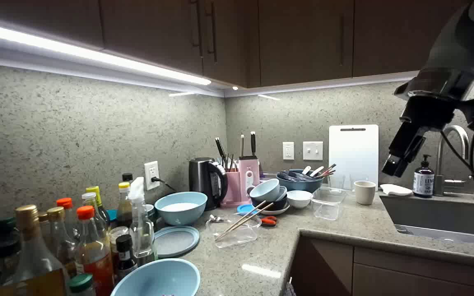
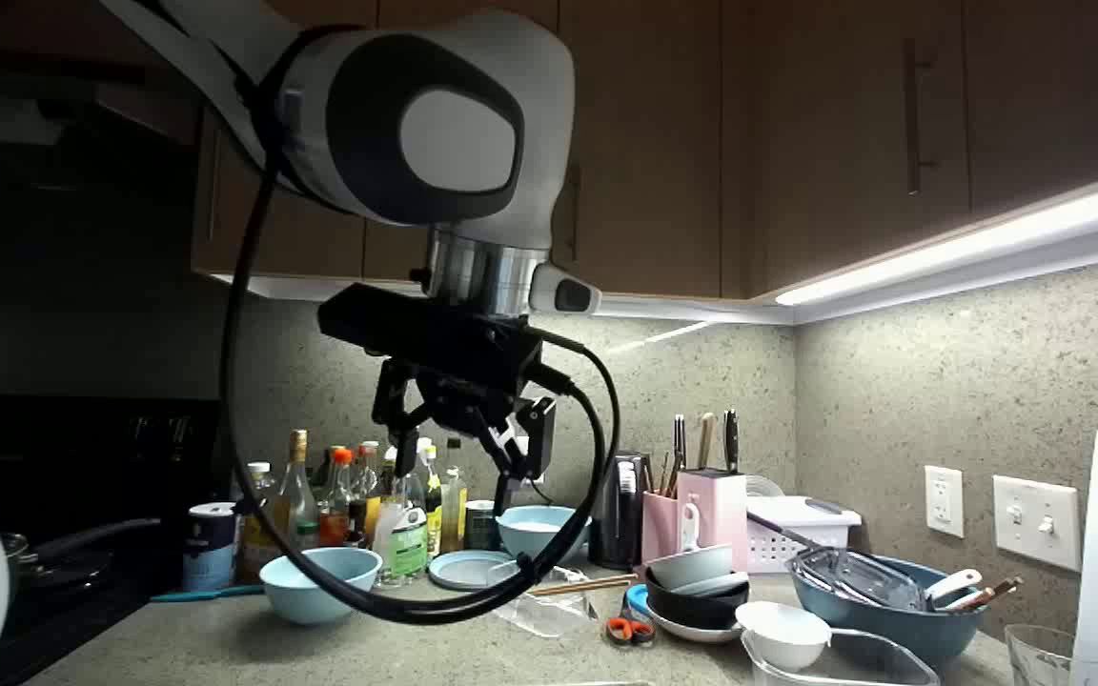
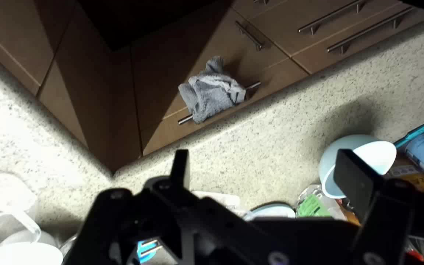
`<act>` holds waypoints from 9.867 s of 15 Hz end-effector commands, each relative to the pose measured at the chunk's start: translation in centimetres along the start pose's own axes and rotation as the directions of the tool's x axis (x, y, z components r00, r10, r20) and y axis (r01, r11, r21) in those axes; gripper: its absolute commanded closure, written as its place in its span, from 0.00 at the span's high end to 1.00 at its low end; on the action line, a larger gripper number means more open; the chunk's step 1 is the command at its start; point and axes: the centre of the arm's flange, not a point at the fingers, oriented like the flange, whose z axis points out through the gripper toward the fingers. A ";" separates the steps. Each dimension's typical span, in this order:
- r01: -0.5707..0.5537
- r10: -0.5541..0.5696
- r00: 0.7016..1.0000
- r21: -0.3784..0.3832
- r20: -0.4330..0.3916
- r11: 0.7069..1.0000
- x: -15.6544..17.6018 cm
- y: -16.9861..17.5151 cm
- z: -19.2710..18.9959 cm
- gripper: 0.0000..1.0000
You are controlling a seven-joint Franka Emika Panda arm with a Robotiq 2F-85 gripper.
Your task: Pick up the bowl and place it on the left side of the counter
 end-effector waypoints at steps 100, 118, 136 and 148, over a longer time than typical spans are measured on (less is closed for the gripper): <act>-0.762 0.744 0.634 -0.337 -0.213 0.553 21.9 40.9 16.9 0.07; -0.392 0.440 0.896 -0.558 -0.052 0.732 18.1 21.7 13.7 0.07; 0.138 -0.022 0.973 -0.499 0.231 0.855 21.5 2.2 26.1 0.07; 0.657 -0.570 0.746 -0.242 0.344 0.714 27.7 -10.7 35.9 0.07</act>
